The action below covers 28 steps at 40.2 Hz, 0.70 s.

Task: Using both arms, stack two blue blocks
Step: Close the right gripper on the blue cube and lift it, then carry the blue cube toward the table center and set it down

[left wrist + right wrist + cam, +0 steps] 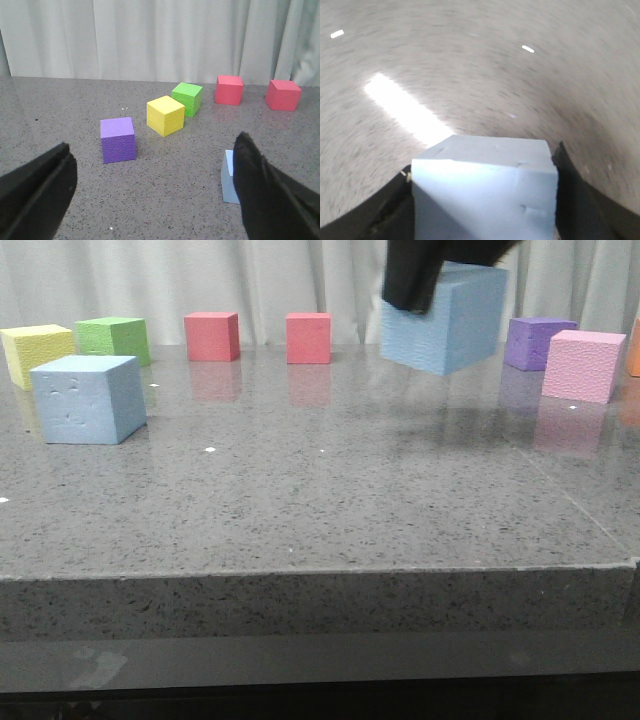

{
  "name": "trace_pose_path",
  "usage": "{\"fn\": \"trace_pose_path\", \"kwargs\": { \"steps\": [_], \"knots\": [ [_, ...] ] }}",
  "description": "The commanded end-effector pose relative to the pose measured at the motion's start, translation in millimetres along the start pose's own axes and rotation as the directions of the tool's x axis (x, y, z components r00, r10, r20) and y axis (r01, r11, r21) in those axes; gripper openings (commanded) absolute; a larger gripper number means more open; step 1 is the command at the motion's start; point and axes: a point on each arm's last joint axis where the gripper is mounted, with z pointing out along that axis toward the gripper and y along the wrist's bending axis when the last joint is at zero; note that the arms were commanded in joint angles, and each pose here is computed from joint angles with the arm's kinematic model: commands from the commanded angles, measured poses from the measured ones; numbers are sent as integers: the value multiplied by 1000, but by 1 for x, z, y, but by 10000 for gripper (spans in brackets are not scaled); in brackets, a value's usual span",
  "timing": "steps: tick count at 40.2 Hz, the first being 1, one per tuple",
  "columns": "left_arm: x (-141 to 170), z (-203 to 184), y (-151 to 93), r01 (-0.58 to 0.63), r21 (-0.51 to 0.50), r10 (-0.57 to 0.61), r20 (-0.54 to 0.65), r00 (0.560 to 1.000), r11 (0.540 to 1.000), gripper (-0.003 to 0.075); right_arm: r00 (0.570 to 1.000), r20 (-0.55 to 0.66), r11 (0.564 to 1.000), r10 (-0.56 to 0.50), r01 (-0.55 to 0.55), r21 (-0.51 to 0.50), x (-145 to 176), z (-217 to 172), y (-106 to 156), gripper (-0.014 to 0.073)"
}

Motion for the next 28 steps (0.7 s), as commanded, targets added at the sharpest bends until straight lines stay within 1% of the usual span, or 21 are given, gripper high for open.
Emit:
{"fn": "trace_pose_path", "kwargs": {
  "steps": [1,2,4,7,8,11,14,22,28],
  "knots": [
    [-16,-1,-1,5,7,-5,91,996,1000,618,954,127,960,-272,278,-31,-10,-27,20,342],
    [-16,-1,-1,5,7,-5,91,996,1000,618,934,138,940,-329,337,-42,-11,-26,22,342],
    [-16,-1,-1,5,7,-5,91,996,1000,618,899,152,904,-410,423,-63,-12,-22,27,342],
    [-16,-1,-1,5,7,-5,91,996,1000,618,827,188,829,-531,552,-89,-14,-16,33,342],
    [-16,-1,-1,5,7,-5,91,996,1000,618,801,199,803,-564,589,-95,-15,-13,36,342],
    [-16,-1,-1,5,7,-5,91,996,1000,618,761,221,758,-610,642,-117,-17,-5,40,342],
    [-16,-1,-1,5,7,-5,91,996,1000,618,751,222,744,-622,655,-130,-19,3,43,342],
    [-16,-1,-1,5,7,-5,91,996,1000,618,759,194,738,-621,650,-184,-21,31,44,342],
    [-16,-1,-1,5,7,-5,91,996,1000,618,765,175,738,-619,643,-205,-20,43,42,351]
  ]
}}
